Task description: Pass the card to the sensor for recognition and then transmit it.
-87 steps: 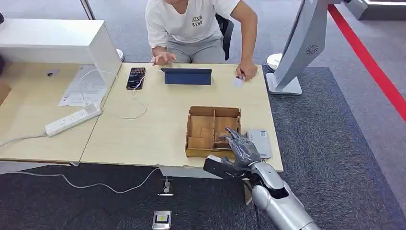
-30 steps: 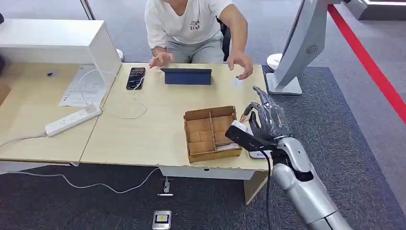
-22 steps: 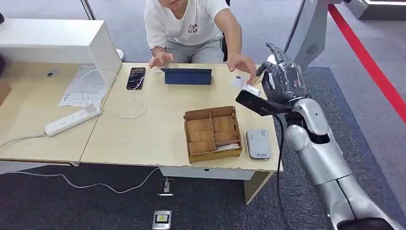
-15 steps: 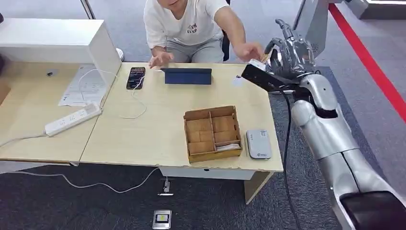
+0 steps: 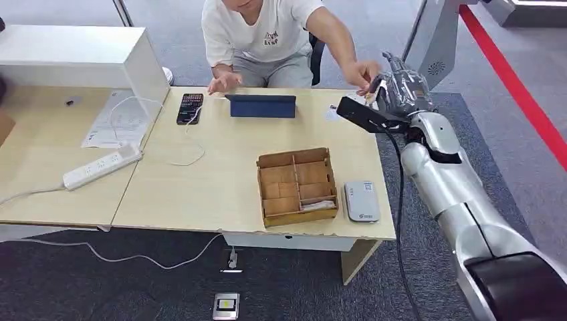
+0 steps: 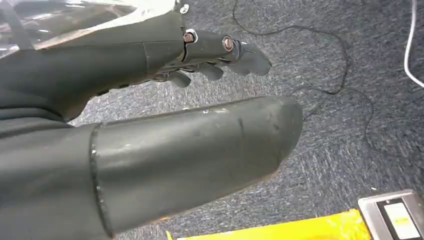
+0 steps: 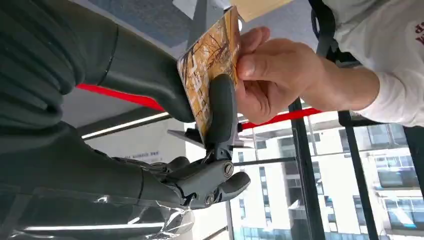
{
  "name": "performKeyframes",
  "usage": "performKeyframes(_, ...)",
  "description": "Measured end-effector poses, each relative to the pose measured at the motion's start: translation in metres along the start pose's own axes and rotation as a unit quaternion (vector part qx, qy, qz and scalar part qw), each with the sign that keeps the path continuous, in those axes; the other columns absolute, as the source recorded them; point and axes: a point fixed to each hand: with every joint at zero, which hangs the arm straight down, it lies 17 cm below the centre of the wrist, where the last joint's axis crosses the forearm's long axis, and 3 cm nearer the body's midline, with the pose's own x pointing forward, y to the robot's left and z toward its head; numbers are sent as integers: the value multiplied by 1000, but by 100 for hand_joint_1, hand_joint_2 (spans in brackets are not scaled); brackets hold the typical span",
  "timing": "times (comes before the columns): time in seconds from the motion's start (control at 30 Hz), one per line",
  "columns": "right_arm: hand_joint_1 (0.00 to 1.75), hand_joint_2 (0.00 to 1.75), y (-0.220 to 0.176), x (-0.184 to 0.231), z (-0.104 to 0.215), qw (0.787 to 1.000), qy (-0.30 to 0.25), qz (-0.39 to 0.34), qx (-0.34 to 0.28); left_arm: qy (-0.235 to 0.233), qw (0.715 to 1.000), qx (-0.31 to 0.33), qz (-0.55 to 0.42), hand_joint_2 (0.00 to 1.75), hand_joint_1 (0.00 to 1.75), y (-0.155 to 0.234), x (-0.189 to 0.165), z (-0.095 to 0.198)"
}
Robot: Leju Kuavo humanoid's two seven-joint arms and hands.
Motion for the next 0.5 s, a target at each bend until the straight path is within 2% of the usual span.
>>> performKeyframes(0.03, 33, 175, 3, 0, 1, 1000, 1, -1, 3, 0, 1000, 0, -1, 0, 0, 1, 0, 0)
performKeyframes(0.07, 0, 175, 6, 0, 1, 1000, 2, -1, 6, 2, 1000, 1, 0, 0, 0, 1, -1, 0)
performKeyframes(0.23, 0, 175, 10, 1, 1, 1000, 2, -5, 4, 9, 1000, 2, 2, 0, 0, 1, -3, 0)
performKeyframes(0.27, 0, 0, 10, 1, 1, 1000, 0, -7, 1, 10, 1000, 3, 2, 0, 0, 2, -4, 0)
performKeyframes(0.5, 0, 0, 6, 6, 0, 1000, -6, -18, -13, 17, 1000, -22, 1, 0, 0, 3, -8, -3)
